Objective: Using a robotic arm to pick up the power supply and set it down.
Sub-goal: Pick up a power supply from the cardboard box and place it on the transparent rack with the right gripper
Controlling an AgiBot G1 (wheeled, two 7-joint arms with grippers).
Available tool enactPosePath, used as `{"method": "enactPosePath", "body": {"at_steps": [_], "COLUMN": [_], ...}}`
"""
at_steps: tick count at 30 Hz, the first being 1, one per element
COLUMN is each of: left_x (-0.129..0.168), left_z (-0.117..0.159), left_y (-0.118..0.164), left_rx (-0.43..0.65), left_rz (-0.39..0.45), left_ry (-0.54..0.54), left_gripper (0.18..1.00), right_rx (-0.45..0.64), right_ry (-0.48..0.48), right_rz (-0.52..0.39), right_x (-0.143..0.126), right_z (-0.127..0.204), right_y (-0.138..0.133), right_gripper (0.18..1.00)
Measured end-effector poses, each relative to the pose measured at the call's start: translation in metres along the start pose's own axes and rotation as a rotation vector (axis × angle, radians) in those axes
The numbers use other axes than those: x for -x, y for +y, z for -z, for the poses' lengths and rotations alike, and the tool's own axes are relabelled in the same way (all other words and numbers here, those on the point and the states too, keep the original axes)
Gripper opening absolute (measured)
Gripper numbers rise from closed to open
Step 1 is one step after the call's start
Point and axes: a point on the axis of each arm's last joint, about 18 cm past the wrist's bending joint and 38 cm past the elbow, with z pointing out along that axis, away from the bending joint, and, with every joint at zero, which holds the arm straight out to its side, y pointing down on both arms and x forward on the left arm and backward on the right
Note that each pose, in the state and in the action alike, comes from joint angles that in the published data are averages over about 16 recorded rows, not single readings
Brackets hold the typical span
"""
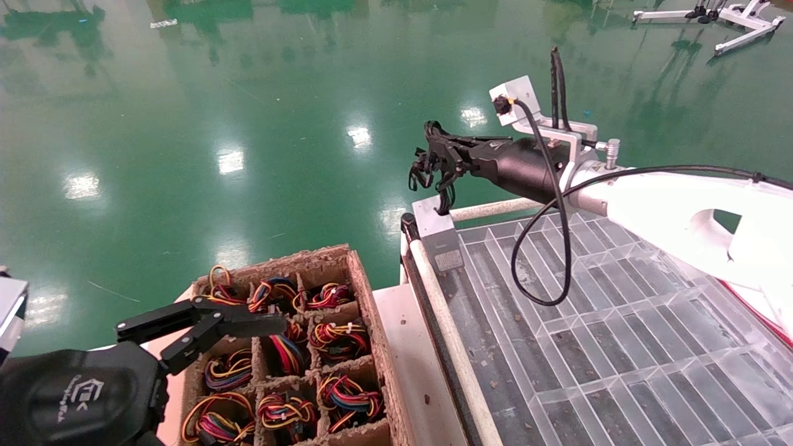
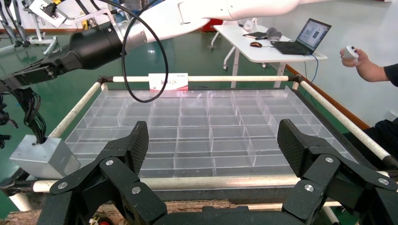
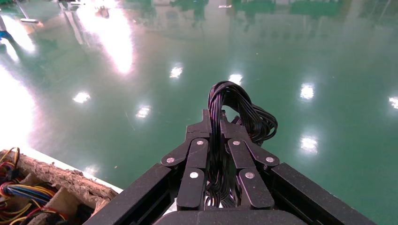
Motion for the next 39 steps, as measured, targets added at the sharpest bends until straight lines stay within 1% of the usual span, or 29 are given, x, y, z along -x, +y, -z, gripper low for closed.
{"method": "enactPosePath", "body": {"at_steps": [6, 16, 30, 39], "left_x": [0.000, 0.000, 0.000, 0.000], "left_z": [0.000, 0.000, 0.000, 0.000], "left_y": [0.000, 0.000, 0.000, 0.000], "left_rx": [0.000, 0.000, 0.000, 0.000], "left_rz": [0.000, 0.000, 0.000, 0.000], "left_ry": [0.000, 0.000, 0.000, -0.001], "left_gripper": [1.000, 1.000, 1.000, 1.000], "right_rx": [0.006, 0.008, 0.021, 0.030], "right_ry": [0.007, 0.030, 0.041, 0.051], "right_rz": [-0.022, -0.048, -0.059, -0.061], "right_x": [0.001, -0.006, -0.008, -0.009], "right_z": [-0.001, 0.003, 0.006, 0.007], "right_y": [0.009, 0.018, 0.032, 0.039], "right_gripper": [0.204, 0.204, 0.204, 0.221]}}
